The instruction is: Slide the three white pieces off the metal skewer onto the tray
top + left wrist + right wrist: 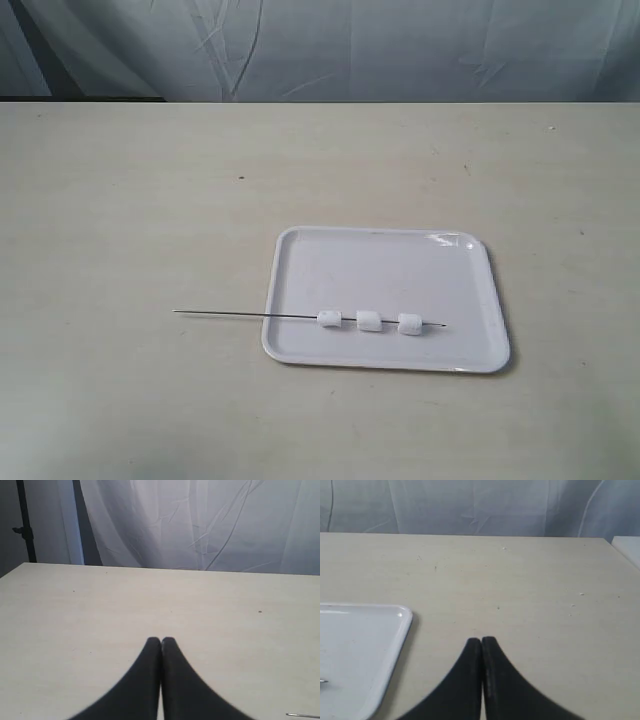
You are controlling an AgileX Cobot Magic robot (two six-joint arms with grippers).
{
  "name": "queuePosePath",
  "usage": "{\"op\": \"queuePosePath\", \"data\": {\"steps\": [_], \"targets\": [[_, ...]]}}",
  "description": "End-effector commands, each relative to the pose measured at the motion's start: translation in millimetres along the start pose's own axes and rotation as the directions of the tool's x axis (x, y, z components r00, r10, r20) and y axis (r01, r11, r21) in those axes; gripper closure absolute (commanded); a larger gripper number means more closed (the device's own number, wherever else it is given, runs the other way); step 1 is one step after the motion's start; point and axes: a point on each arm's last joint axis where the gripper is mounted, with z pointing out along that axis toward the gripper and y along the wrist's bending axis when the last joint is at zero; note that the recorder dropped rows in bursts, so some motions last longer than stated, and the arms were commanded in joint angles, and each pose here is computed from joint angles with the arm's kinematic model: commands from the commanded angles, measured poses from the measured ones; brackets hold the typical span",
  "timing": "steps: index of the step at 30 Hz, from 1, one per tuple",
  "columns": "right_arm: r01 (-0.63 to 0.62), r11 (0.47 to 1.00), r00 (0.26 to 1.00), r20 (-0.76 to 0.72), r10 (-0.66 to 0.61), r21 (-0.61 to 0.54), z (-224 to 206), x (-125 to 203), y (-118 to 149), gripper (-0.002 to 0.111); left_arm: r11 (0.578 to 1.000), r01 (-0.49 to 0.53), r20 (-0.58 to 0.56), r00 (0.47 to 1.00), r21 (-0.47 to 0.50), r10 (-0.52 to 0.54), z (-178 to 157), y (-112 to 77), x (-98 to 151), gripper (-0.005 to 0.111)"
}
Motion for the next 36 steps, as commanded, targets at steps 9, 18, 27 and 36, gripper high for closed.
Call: {"op": "queuePosePath", "data": {"steps": [9, 18, 27, 36], "targets": [[0.007, 1.000, 1.000, 0.009, -0.007, 0.005, -0.2, -0.2, -0.4, 0.109, 1.000, -0.010, 0.005, 1.000, -0.004, 0.010, 0.0, 0.3, 0.8, 0.107], [-0.009, 1.000, 1.000, 0.009, 0.009, -0.001, -0.2, -0.3, 0.2, 0.109, 1.000, -0.010, 0.005, 1.000, -0.004, 0.010, 0.0, 0.3, 0.8, 0.107], [-0.009, 1.000, 1.000, 0.009, 0.009, -0.001, -0.2, -0.3, 0.2, 0.109, 0.989, 0.146, 0.298, 0.943, 0.037, -0.151, -4.2, 0.8, -26.1, 0.107], [0.000, 0.999, 1.000, 0.011, 0.000, -0.032, -0.3, -0.4, 1.9, 0.109, 0.675, 0.670, 0.528, 0.470, 0.308, -0.707, -18.9, 19.0, -51.1, 0.107]]}}
